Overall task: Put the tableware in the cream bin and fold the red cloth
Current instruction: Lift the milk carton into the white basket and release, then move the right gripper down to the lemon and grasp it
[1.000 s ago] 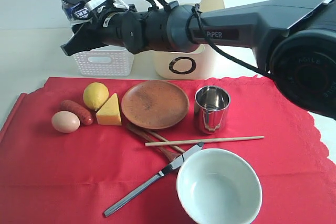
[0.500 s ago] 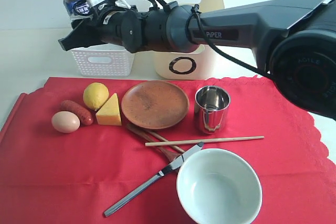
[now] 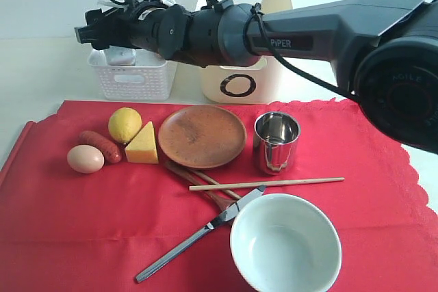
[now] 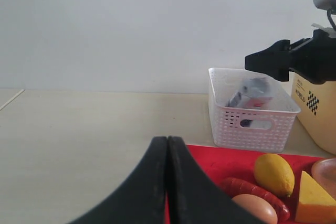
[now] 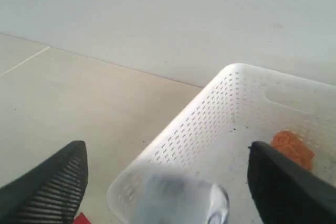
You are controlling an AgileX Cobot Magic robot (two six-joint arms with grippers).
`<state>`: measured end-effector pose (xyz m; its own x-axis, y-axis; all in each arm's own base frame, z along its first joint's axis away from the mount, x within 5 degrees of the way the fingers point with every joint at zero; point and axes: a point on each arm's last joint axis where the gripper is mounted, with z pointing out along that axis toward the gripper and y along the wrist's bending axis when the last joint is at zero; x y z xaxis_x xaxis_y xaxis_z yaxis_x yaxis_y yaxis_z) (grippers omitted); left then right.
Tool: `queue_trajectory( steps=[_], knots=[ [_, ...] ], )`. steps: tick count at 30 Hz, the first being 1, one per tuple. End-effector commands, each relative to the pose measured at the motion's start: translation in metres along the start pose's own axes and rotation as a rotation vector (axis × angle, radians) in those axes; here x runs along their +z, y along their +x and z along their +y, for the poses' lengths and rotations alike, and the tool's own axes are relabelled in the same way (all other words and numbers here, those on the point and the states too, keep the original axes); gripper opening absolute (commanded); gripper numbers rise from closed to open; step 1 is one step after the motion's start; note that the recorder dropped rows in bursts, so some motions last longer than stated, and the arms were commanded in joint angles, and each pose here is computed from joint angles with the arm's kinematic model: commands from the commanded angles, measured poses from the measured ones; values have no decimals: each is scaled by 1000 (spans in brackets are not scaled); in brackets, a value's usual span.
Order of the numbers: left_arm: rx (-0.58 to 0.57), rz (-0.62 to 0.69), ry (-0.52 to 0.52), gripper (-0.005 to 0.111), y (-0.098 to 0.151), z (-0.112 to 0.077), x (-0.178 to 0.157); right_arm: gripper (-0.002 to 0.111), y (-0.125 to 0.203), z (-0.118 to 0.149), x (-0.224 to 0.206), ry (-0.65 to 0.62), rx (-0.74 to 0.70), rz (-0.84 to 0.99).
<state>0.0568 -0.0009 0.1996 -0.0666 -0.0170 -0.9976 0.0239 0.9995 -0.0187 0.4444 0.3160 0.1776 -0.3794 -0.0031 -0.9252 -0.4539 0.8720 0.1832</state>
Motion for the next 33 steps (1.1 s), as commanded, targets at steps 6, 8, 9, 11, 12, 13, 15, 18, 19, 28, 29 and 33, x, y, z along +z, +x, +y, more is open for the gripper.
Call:
queue_trajectory(
  steps=[6, 8, 9, 11, 12, 13, 15, 18, 19, 28, 29, 33],
  knots=[
    [-2, -10, -1, 1, -1, 0, 0, 80, -9, 2, -5, -17, 19, 14],
    [-2, -10, -1, 1, -1, 0, 0, 80, -10, 4, -7, -34, 14, 40],
    [-2, -10, -1, 1, -1, 0, 0, 80, -13, 6, -10, -46, 12, 52],
    [-4, -10, -1, 1, -1, 0, 0, 80, -17, 9, -15, -73, 12, 86],
    [-4, -10, -1, 1, -1, 0, 0, 80, -20, 11, -18, -86, 10, 99],
    [-4, -10, -1, 1, -1, 0, 0, 80, -22, 13, -20, -99, -4, 117],
    [-4, -10, -1, 1, -1, 0, 0, 80, -26, 16, -26, -122, -42, 146],
    [-4, -10, -1, 1, -1, 0, 0, 80, -30, 19, -34, -151, -99, 196],
    [-2, -10, -1, 1, -1, 0, 0, 80, -31, 20, -36, -158, -119, 214],
    [-4, -10, -1, 1, -1, 0, 0, 80, -21, 21, -47, -198, -278, 397],
    [-4, -10, -1, 1, -1, 0, 0, 80, -19, 21, -48, -206, -293, 418],
    [-4, -10, -1, 1, -1, 0, 0, 80, -14, 21, -50, -229, -325, 474]
  ],
)
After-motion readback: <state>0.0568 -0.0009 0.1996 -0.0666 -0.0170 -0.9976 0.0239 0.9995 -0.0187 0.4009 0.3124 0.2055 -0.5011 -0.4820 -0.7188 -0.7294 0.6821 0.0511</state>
